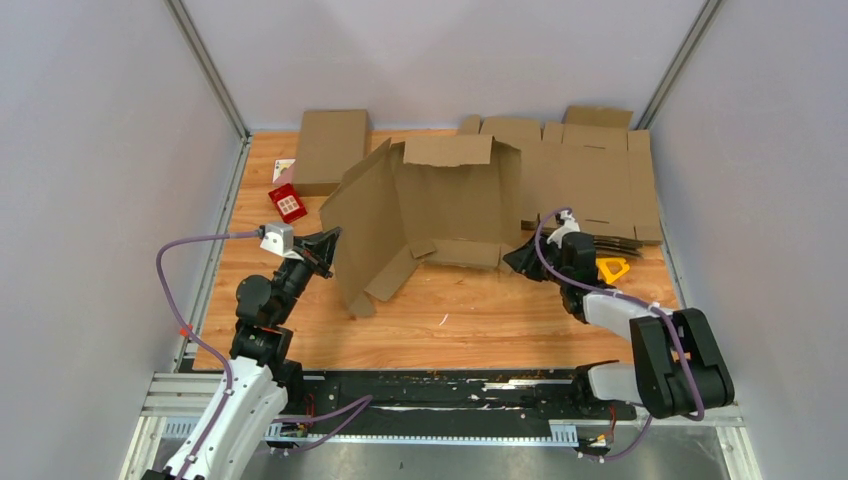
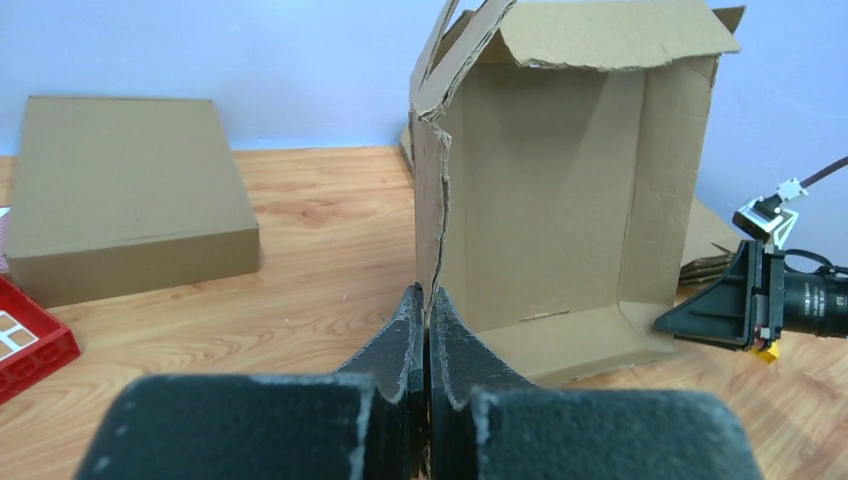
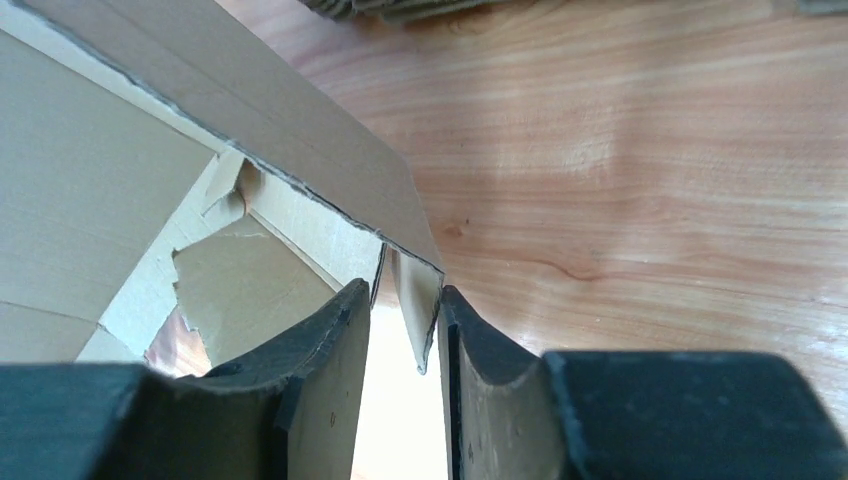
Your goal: Fold the paper box
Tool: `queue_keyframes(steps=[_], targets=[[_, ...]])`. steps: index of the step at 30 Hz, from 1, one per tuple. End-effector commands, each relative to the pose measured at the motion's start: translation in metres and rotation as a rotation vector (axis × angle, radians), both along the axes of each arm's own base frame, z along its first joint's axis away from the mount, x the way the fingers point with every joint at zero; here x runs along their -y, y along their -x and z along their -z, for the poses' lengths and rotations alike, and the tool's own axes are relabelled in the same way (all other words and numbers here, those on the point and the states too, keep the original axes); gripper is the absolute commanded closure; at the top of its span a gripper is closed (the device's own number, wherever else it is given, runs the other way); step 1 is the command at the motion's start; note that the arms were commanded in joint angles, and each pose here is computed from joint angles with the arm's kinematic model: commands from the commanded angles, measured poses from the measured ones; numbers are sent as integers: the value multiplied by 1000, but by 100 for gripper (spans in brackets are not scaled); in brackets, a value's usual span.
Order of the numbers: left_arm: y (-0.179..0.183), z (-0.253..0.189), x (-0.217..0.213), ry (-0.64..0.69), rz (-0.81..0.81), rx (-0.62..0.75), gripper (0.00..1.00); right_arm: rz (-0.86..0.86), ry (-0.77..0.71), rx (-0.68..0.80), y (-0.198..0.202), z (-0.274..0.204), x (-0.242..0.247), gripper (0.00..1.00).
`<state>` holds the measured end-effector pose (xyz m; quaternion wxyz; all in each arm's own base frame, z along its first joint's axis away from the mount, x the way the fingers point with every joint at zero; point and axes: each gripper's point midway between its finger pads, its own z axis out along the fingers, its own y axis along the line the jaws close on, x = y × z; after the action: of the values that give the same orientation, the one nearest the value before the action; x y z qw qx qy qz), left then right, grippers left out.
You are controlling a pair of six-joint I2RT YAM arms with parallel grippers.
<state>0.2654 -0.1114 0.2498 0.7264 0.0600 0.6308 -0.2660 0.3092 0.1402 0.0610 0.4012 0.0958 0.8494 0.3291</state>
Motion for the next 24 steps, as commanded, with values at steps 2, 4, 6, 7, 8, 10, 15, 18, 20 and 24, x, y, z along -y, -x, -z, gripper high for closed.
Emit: queue_keyframes(steps=[2, 4, 6, 7, 8, 10, 15, 18, 20, 24], targets=[[2, -10, 2, -1, 10, 41, 100, 45, 1, 70, -14, -20, 5, 68], [2, -10, 1, -2, 9, 43, 100, 37, -7, 60, -16, -16, 3, 67], [2, -10, 1, -2, 7, 42, 100, 31, -17, 58, -19, -15, 1, 66], [2, -10, 1, -2, 6, 44, 100, 30, -20, 52, -21, -13, 0, 65], [2, -10, 1, -2, 6, 43, 100, 31, -23, 53, -23, -12, -1, 65], [2, -10, 1, -1, 8, 43, 100, 35, -25, 57, -26, -11, -1, 64], [2, -10, 1, -1, 9, 42, 100, 76, -7, 51, -35, -3, 5, 53], [2, -10, 1, -3, 7, 42, 100, 121, 19, 41, -38, 4, 13, 40], [2, -10, 1, -4, 8, 42, 100, 149, 39, 46, -39, 5, 19, 40], [2, -10, 1, -4, 6, 40, 100, 181, 63, 52, -37, 7, 26, 40]])
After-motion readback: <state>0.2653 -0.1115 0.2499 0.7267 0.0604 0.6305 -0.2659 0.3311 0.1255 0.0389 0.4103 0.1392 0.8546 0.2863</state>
